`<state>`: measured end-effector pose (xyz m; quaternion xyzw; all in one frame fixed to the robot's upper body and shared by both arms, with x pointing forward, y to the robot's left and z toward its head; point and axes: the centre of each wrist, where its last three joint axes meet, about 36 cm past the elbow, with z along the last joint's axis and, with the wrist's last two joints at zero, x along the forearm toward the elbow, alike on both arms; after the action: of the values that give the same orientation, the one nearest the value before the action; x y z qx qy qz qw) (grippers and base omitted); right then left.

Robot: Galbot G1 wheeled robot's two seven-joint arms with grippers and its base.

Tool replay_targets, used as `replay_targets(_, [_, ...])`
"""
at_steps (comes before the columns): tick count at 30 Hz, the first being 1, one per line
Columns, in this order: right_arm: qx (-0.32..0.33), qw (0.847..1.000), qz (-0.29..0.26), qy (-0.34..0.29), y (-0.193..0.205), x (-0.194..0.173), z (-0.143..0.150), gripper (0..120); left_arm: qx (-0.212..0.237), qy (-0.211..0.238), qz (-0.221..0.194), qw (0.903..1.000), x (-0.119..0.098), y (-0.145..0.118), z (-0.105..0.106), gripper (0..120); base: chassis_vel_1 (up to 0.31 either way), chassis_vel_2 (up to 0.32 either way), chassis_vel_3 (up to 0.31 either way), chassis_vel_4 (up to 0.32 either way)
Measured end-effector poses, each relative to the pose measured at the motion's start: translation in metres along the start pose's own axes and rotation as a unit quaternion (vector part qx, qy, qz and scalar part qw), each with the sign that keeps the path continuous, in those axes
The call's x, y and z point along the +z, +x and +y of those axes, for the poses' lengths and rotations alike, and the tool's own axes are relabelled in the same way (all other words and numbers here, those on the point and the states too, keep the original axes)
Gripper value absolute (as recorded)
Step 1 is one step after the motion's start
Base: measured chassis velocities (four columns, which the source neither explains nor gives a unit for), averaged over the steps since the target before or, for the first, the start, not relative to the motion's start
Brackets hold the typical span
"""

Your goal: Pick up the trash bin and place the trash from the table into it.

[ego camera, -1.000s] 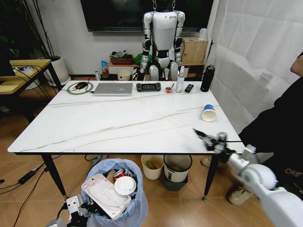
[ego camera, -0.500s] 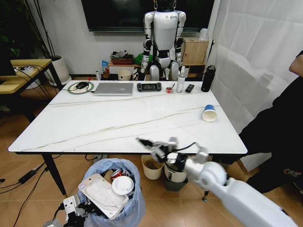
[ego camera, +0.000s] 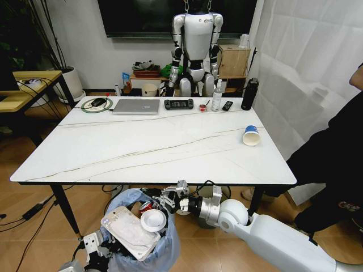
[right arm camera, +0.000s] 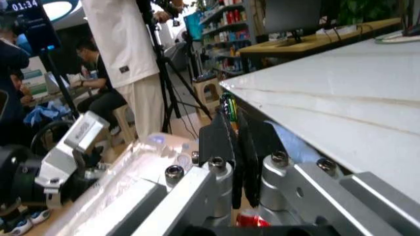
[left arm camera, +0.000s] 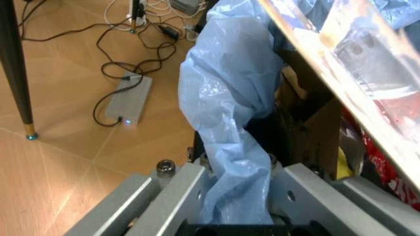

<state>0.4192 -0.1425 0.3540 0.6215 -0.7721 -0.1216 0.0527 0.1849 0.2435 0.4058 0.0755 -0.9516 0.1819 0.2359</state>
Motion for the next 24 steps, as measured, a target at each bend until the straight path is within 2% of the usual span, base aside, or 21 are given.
replay_targets(2, [0.0, 1.0, 0.001, -0.001, 0.001, 0.002, 0.001, 3, 0.0, 0.0, 0.0, 1.0, 0.0, 0.0, 0.0, 0, 0.0, 0.0, 0.0, 0.0])
replay_targets(7, [0.005, 1.0, 0.005, -0.009, 0.004, 0.014, 0.011, 25, 0.0, -0.003, -0.003, 1.0, -0.003, 0.001, 0.0, 0, 0.0, 0.0, 0.0, 0.0])
replay_targets(9, [0.005, 1.0, 0.005, -0.01, 0.004, 0.015, 0.013, 27, -0.001, -0.004, -0.004, 1.0, -0.004, 0.002, 0.0, 0, 0.0, 0.0, 0.0, 0.0])
replay_targets(12, [0.01, 1.0, -0.004, -0.006, 0.003, 0.008, 0.012, 41, 0.0, -0.004, -0.005, 1.0, -0.005, 0.003, 0.0, 0, 0.0, 0.0, 0.0, 0.0])
replay_targets(14, [0.016, 1.0, -0.011, -0.004, 0.003, 0.002, 0.011, 44, 0.001, -0.005, -0.006, 1.0, -0.006, 0.003, 0.0, 0, 0.0, 0.0, 0.0, 0.0])
replay_targets(18, [0.078, 0.995, -0.061, 0.007, 0.008, -0.034, -0.007, 63, 0.011, -0.009, -0.005, 0.9999, -0.009, 0.003, -0.002, 0, 0.0, 0.0, 0.0, 0.0])
replay_targets(19, [0.089, 0.994, -0.068, 0.009, 0.01, -0.039, -0.01, 64, 0.013, -0.009, -0.004, 0.9999, -0.01, 0.002, -0.002, 0, 0.0, 0.0, 0.0, 0.0])
replay_targets(20, [0.128, 0.988, -0.083, 0.017, 0.016, -0.052, -0.019, 71, 0.016, -0.01, -0.003, 0.9998, -0.01, 0.002, -0.001, 0, 0.0, 0.0, 0.0, 0.0])
replay_targets(21, [0.128, 0.988, -0.083, 0.017, 0.016, -0.052, -0.019, 71, 0.016, -0.01, -0.003, 0.9998, -0.01, 0.002, -0.001, 0, 0.0, 0.0, 0.0, 0.0])
replay_targets(24, [0.233, 0.966, -0.096, 0.054, 0.037, -0.071, -0.04, 86, 0.031, -0.015, 0.001, 0.9994, -0.012, 0.002, -0.001, 0, 0.0, 0.0, 0.0, 0.0])
